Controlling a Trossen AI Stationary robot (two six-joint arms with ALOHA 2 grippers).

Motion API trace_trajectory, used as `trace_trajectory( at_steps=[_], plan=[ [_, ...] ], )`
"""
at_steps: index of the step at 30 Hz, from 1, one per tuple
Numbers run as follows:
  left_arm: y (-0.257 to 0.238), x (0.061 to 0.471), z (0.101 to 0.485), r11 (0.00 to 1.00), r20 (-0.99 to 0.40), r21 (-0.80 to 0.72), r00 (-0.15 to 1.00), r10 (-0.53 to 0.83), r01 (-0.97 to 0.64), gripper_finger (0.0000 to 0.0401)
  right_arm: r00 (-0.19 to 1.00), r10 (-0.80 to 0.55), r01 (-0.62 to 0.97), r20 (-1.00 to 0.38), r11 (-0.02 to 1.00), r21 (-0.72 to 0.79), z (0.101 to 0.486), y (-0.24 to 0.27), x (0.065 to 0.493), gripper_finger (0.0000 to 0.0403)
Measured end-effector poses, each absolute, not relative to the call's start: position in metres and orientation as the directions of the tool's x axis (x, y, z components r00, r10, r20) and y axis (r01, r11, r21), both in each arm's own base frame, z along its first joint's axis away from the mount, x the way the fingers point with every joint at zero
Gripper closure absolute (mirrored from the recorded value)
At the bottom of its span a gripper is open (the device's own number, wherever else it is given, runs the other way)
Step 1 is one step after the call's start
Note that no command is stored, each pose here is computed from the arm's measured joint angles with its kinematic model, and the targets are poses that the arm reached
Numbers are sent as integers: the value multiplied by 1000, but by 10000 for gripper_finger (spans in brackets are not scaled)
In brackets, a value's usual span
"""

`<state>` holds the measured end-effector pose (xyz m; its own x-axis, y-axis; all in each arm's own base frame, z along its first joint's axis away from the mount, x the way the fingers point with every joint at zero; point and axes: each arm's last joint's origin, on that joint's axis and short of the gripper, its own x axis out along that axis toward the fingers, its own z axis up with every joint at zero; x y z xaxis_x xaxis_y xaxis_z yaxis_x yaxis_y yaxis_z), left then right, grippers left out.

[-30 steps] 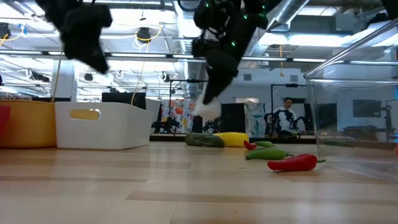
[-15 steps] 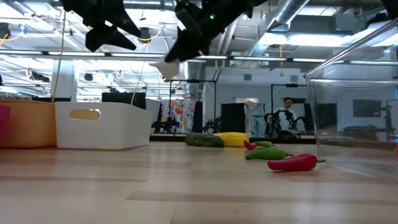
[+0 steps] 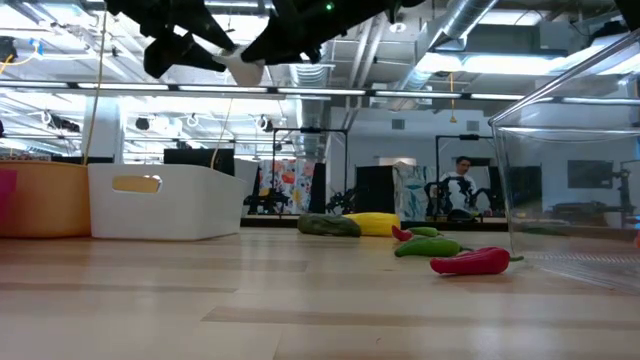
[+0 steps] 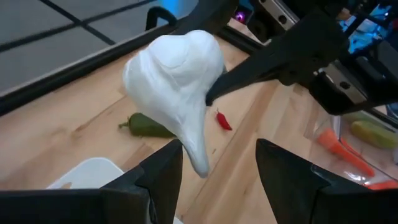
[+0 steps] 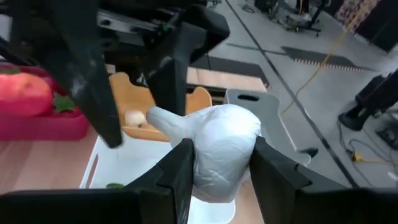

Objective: Sort produce into baskets
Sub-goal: Put the white garlic into the yellow bin

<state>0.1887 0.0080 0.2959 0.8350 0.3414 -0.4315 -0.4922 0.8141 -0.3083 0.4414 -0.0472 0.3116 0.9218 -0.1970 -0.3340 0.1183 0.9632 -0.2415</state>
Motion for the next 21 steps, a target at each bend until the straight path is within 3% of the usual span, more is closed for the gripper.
trace_trajectory(
  at_steps=[10, 21],
  plan=[
    [17, 189, 297, 792, -420, -308, 822, 384, -527, 226, 927, -185, 90, -326, 954, -287, 312, -41, 442, 239],
    [18, 188, 297, 807, -421, -267, 817, 394, -527, 351, 927, -188, 92, -325, 953, -287, 313, -41, 442, 219]
  ],
)
